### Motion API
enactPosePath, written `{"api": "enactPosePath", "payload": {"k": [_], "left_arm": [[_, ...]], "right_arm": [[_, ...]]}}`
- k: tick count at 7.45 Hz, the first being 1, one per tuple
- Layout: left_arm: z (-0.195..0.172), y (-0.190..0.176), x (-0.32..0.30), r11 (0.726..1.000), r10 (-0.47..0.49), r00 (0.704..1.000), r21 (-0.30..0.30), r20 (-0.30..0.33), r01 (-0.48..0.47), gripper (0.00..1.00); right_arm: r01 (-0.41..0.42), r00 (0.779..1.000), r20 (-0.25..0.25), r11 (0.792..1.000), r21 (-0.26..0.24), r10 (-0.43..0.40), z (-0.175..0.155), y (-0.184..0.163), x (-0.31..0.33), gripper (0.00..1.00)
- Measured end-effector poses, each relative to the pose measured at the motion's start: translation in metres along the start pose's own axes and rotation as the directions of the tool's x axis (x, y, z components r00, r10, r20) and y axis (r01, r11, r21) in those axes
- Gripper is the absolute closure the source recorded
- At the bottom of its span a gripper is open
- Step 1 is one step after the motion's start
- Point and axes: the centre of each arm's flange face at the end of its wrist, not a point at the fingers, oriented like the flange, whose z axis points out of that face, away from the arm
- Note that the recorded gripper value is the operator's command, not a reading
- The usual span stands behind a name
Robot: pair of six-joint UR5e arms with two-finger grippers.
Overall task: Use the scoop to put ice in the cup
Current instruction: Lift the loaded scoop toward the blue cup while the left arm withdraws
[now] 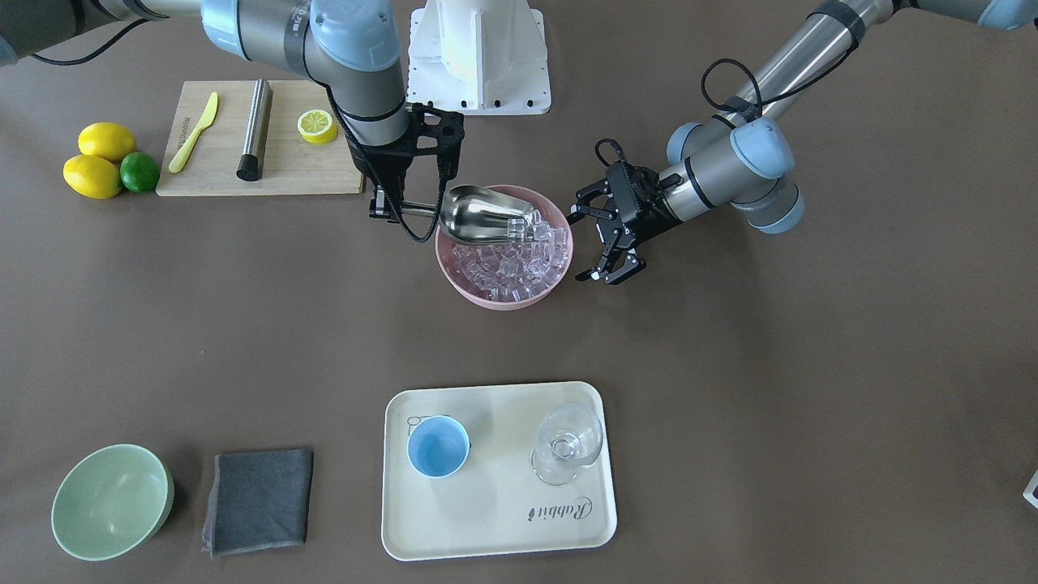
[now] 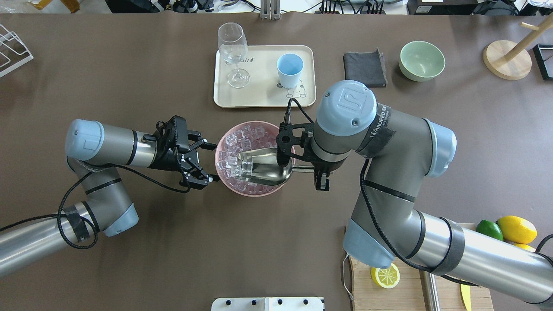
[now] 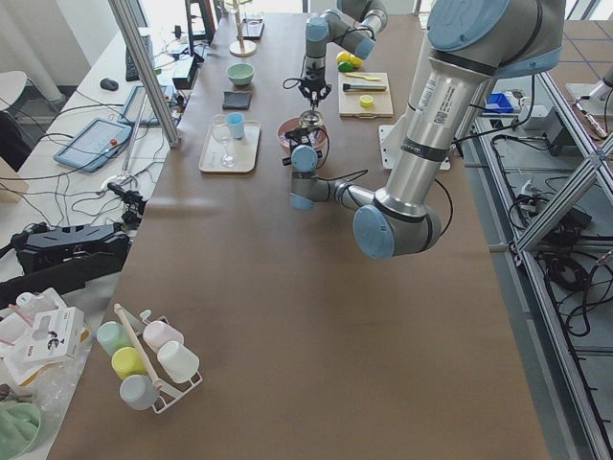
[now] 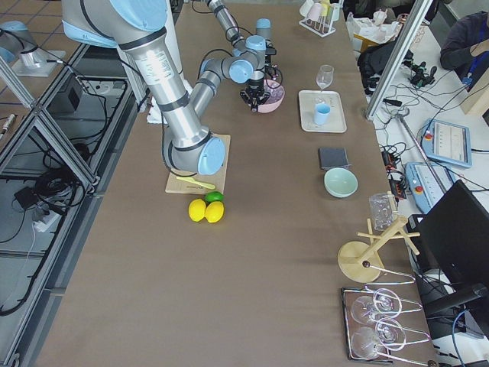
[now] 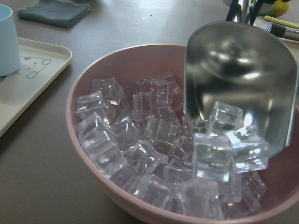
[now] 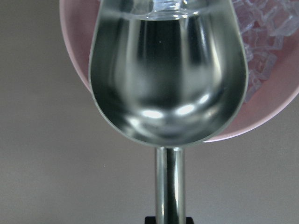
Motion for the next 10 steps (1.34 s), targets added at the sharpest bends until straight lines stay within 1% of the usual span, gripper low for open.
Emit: {"api": "enactPosePath", "payload": {"k": [1, 3, 5, 6, 8, 9, 10], "left_arm": [[-0.001, 0.0, -0.001, 1.0, -0.001, 1.0, -0.002, -0.004, 0.001, 0.03], [-0.003, 0.0, -0.003, 1.0, -0.003, 1.0, -0.009, -0.018, 0.003, 0.03], [-0.003, 0.001, -0.003, 1.0, -0.006, 1.0, -0.013, -0.019, 0.006, 0.03], [-0.003, 0.002, -0.004, 1.0, -0.007, 1.0, -0.015, -0.018, 0.007, 0.03], [-0.008, 0.001, -0.008, 1.0, -0.008, 1.0, -0.02, -0.027, 0.007, 0.03], [-0.01, 0.0, -0.01, 1.0, -0.01, 0.999, -0.021, -0.033, 0.01, 0.03], [-0.012, -0.001, -0.011, 1.0, -0.016, 0.999, -0.023, -0.034, 0.015, 0.03]], "right_arm": [[0.013, 1.0, 0.013, 0.999, 0.043, -0.014, -0.002, 0.002, -0.004, 1.0], [0.038, 0.999, 0.033, 0.992, 0.119, -0.042, -0.019, 0.001, -0.014, 1.0], [0.056, 0.997, 0.034, 0.976, 0.211, -0.064, -0.026, 0.005, -0.02, 1.0], [0.058, 0.997, 0.03, 0.967, 0.248, -0.067, -0.028, 0.009, -0.02, 1.0], [0.026, 0.999, 0.031, 0.96, 0.279, -0.035, -0.036, 0.025, -0.002, 1.0], [-0.017, 0.999, 0.044, 0.958, 0.285, 0.005, -0.042, 0.037, 0.011, 1.0], [-0.078, 0.996, 0.061, 0.956, 0.283, 0.063, -0.048, 0.051, 0.029, 1.0]]}}
